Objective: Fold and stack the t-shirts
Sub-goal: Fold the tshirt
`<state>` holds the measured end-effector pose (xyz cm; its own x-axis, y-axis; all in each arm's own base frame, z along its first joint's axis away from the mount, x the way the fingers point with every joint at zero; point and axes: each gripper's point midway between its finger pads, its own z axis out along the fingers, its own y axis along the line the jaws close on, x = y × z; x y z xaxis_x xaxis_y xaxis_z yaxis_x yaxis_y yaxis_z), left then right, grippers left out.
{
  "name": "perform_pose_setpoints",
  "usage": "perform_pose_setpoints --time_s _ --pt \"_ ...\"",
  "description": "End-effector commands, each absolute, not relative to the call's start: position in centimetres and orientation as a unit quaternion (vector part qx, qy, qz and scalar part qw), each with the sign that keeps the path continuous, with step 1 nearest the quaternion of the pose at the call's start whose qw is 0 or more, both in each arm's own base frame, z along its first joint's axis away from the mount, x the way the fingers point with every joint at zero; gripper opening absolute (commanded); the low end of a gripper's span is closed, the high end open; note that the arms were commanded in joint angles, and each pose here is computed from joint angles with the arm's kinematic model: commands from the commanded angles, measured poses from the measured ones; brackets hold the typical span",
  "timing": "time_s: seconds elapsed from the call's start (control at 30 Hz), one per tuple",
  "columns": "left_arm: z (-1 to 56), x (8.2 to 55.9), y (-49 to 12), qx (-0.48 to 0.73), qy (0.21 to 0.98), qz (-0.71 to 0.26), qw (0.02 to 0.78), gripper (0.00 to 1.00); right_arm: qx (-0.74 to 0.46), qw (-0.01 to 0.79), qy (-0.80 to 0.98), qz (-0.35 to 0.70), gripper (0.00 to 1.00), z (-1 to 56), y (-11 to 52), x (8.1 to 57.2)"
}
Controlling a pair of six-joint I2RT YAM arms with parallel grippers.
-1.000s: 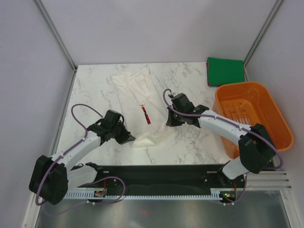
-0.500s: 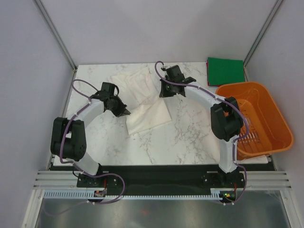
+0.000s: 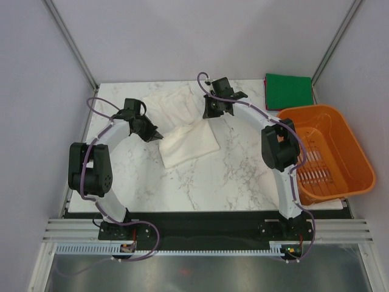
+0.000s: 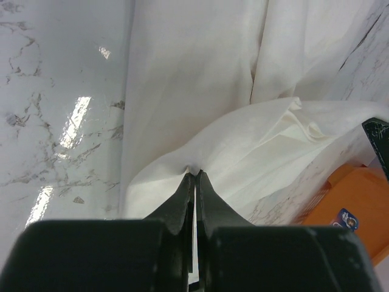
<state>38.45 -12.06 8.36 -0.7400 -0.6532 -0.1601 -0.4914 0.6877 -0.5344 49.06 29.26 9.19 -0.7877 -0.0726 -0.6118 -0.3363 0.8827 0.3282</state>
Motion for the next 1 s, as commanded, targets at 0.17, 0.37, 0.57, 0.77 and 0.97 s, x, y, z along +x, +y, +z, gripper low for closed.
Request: perform_pose_setpoints --time_s 0.17,0.37,0.57,0.77,0.97 --pt "10.3 40.2 -11.3 -0.303 0.9 -0.237 0.207 0.02 -0.117 0.359 0.897 0.228 0.0 13.6 29.7 51.2" --pt "9.3 41.2 -10.5 -0.315 0.898 -0.237 0.197 0.02 -0.117 0.355 0.898 0.232 0.0 12.4 30.0 52.4" --pt "7.7 42.3 -9.9 -0.323 0.898 -0.235 0.185 0.02 -0.125 0.359 0.892 0.246 0.0 11.4 31.0 53.6" --pt "7.9 43.6 -9.5 -0.314 0.898 -0.233 0.203 0.02 -0.134 0.38 0.882 0.244 0.0 10.5 31.3 55.0" --pt "7.7 44.8 -8.4 -0.326 0.892 -0.236 0.204 0.04 -0.139 0.396 0.873 0.249 0.05 10.7 32.0 56.6"
